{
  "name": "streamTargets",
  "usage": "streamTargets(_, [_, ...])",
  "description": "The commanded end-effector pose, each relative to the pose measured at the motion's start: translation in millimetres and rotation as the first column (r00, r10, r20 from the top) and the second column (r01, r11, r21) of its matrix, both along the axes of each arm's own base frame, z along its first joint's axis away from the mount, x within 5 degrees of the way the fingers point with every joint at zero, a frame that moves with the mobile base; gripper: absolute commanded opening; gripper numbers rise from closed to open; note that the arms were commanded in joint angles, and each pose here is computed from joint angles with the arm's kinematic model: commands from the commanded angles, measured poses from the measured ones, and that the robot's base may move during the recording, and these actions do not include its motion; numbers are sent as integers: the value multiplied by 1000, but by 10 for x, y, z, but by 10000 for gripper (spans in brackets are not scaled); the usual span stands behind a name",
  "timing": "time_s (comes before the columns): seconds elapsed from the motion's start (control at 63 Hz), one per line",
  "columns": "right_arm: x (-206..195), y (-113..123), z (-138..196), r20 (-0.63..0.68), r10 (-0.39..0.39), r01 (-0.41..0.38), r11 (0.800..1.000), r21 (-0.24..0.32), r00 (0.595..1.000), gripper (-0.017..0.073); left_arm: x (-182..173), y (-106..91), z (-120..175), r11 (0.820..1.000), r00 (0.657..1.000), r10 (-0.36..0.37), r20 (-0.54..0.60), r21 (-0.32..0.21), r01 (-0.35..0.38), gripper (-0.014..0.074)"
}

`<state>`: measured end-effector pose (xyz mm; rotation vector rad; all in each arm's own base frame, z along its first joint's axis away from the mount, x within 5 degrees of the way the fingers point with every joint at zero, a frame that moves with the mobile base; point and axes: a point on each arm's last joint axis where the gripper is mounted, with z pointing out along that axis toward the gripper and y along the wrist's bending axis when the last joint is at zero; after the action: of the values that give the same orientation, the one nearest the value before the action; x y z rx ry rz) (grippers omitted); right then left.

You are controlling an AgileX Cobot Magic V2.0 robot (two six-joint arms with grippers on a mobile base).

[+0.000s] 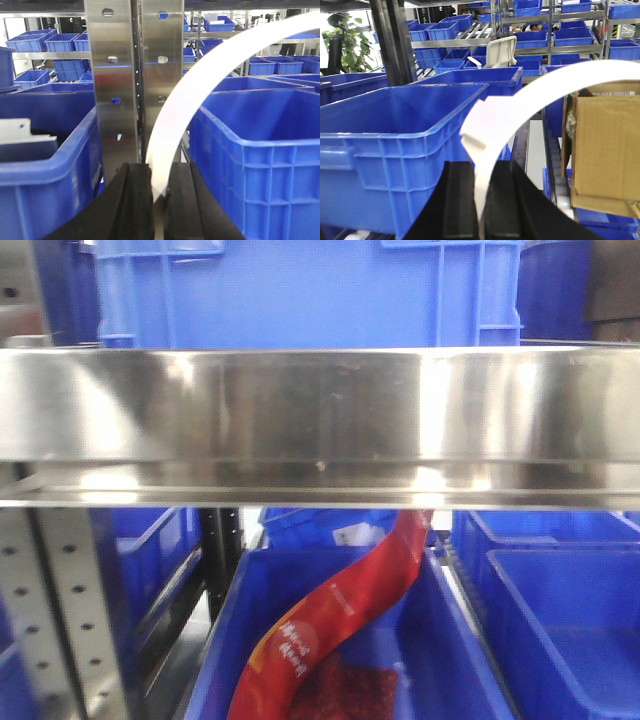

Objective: Grab PVC pipe and place in blue bin

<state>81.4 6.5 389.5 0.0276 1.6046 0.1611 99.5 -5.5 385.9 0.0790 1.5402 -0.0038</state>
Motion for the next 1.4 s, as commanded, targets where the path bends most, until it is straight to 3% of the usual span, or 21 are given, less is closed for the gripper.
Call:
streamTargets(0.0, [-15,-2,34,33,0,0,1000,-9,999,-167,-18,-4,45,1000,999,-5,37,1,5,-111])
streamTargets(1.175, [-14,0,46,46,2,-2,1000,-8,999,-167,-18,-4,45,1000,999,-5,37,1,5,-111])
streamTargets(1.255, [-15,4,76,79,7,-6,1000,-5,997,-167,-18,-11,40,999,999,-14,28,-36,15,-111])
streamTargets(1.318, [-18,25,79,76,28,-33,998,62,997,-167,-18,-18,33,997,1000,-23,20,-70,24,-111])
streamTargets(1.382, [-19,53,127,120,55,-74,985,156,991,-167,-32,-39,62,988,999,-50,14,-145,51,-111])
